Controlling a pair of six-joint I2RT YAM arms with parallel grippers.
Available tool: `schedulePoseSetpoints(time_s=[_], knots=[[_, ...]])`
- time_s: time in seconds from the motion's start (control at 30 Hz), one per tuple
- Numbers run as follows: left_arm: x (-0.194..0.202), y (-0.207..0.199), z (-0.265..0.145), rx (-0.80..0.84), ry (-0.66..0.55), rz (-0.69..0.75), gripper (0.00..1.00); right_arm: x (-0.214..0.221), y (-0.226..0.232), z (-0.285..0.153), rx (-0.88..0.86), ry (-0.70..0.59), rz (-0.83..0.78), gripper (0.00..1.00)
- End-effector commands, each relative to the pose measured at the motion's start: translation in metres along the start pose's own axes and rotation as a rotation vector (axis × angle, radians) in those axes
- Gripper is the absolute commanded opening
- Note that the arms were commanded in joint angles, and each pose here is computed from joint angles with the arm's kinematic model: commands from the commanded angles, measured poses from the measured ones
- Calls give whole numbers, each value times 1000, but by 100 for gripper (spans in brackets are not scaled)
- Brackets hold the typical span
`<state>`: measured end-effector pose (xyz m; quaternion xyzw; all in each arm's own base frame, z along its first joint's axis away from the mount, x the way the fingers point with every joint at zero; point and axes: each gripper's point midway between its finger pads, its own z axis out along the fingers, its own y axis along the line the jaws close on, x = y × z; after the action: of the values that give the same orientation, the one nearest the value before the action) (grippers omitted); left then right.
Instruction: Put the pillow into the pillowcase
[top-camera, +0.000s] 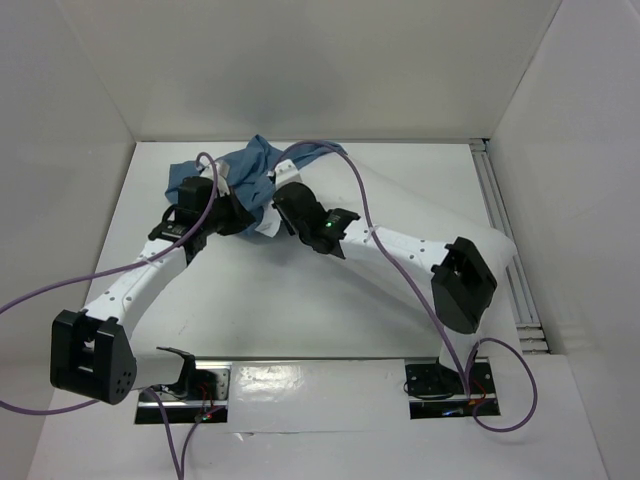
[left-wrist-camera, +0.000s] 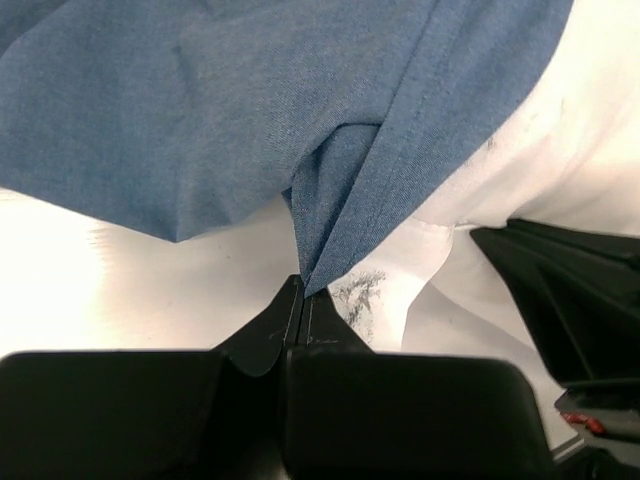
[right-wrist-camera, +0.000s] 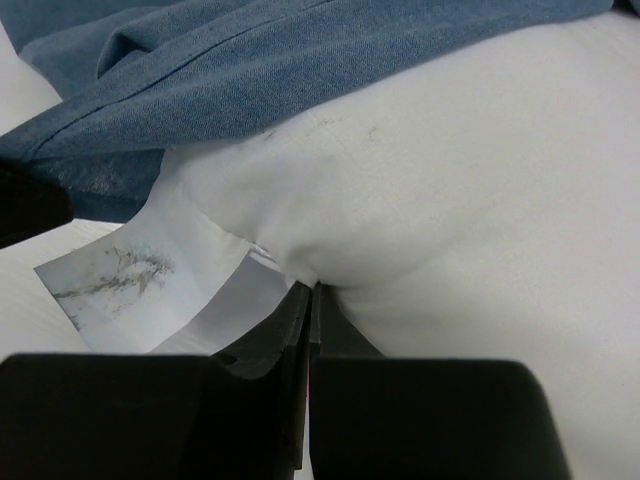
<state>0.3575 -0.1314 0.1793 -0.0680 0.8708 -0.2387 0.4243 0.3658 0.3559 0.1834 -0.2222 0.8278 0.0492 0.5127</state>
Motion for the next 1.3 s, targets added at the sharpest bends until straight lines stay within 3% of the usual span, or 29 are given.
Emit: schedulePoseSetpoints(time_s=[0.0, 0.27, 0.43, 0.63, 0.73, 0.83, 1.07, 1.13, 1.17, 1.2, 1.27], knots=[[-22, -20, -15, 68, -37, 46, 0, -68, -18, -15, 11, -130, 88, 0], [-51, -73, -62, 242, -24, 100, 0, -113, -26, -7, -9, -139, 92, 0], [-76, -113, -101, 362, -22, 142, 0, -72, -1, 40, -82, -18, 76, 0], [-71, -117, -112, 376, 12, 135, 0, 0, 16, 78, -129, 142, 127, 0], [-61, -108, -107, 348, 31, 114, 0, -7, 21, 57, -190, 100, 213, 0], [-50, -98, -97, 306, 62, 64, 0, -40, 27, 25, -292, -25, 316, 0], [-38, -88, -76, 297, 116, 33, 1, -8, 41, -12, -372, -82, 422, 0], [-32, -85, -64, 298, 181, 49, 24, -8, 44, -14, -391, -102, 465, 0], [-30, -86, -65, 297, 217, 55, 49, -4, 44, -13, -391, -99, 474, 0], [-29, -84, -63, 287, 243, 64, 57, -1, 45, -13, -400, -96, 473, 0], [-31, -76, -59, 236, 259, 91, 64, -1, 50, -15, -409, -93, 478, 0]])
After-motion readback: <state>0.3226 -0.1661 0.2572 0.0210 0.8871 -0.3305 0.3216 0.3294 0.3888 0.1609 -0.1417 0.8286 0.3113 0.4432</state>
